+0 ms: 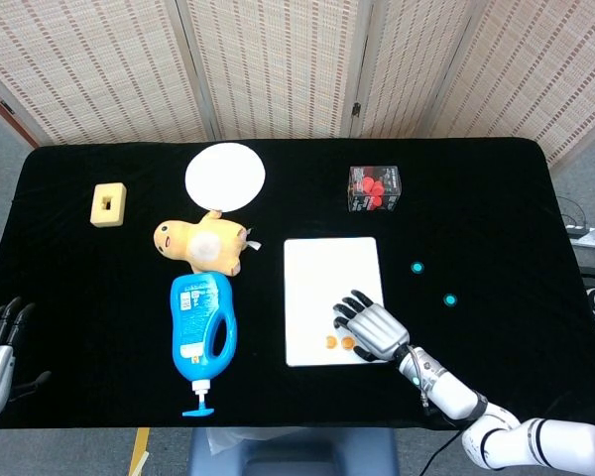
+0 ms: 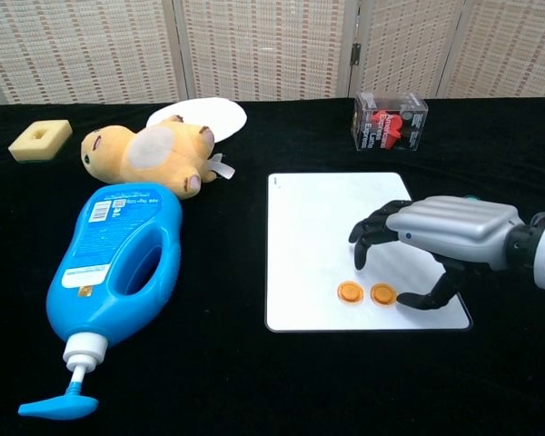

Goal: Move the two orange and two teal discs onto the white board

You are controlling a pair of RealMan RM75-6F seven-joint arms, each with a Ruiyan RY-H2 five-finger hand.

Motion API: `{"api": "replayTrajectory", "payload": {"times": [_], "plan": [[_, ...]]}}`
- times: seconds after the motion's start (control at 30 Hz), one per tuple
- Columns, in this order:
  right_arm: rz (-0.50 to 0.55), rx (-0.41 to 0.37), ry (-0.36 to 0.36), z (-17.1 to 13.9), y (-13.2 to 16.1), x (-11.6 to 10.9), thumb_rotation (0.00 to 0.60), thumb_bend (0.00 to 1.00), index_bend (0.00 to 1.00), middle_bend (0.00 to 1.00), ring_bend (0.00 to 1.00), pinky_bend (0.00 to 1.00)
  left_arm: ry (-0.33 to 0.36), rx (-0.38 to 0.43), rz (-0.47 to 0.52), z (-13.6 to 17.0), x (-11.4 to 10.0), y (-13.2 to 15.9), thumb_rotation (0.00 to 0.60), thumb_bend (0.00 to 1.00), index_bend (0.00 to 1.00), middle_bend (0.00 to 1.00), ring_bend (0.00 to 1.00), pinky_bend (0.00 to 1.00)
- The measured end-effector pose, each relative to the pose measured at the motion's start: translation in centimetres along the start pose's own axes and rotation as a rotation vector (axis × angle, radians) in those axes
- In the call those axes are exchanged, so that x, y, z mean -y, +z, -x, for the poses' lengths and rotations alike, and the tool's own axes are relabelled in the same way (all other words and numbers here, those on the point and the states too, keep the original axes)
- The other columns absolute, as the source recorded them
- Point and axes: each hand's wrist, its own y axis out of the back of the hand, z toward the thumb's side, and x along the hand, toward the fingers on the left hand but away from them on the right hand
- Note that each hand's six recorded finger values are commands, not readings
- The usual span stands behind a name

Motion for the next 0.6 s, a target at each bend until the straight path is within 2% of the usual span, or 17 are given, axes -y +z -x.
{"api": "replayTrajectory", "payload": {"times": [0.13, 0.23, 0.43, 0.6], "plan": [[0.009, 0.02, -0.033, -0.3, -0.6, -0.7, 0.6, 0.42, 0.31, 0.16, 0.09, 0.0, 0.004, 0.005, 0.002, -0.1, -0.1, 0.1, 0.6, 0.09, 0.0, 0.0, 0.0, 0.0], [0.023, 0.074, -0.08, -1.1, -2.4, -1.9, 0.6, 0.42, 0.31, 0.16, 0.09, 0.0, 0.003, 0.008, 0.002, -0.2, -0.1, 0.2, 0.6, 0.09, 0.0, 0.0, 0.0, 0.0], [0.068, 0.268, -0.158, -4.7, -8.9, -3.6, 0.6, 0.42, 0.33, 0.16, 0.09, 0.0, 0.004, 0.016, -0.001, -0.5, -0.1, 0.4, 0.6, 0.09, 0.0, 0.0, 0.0, 0.0], [0.093, 0.404, -0.147, -7.1, -13.3, -2.7, 0.6, 0.42, 0.35, 0.16, 0.09, 0.0, 0.006, 0.022, -0.007, -0.6, -0.2, 0.6, 0.6, 0.09, 0.0, 0.0, 0.0, 0.0]]}}
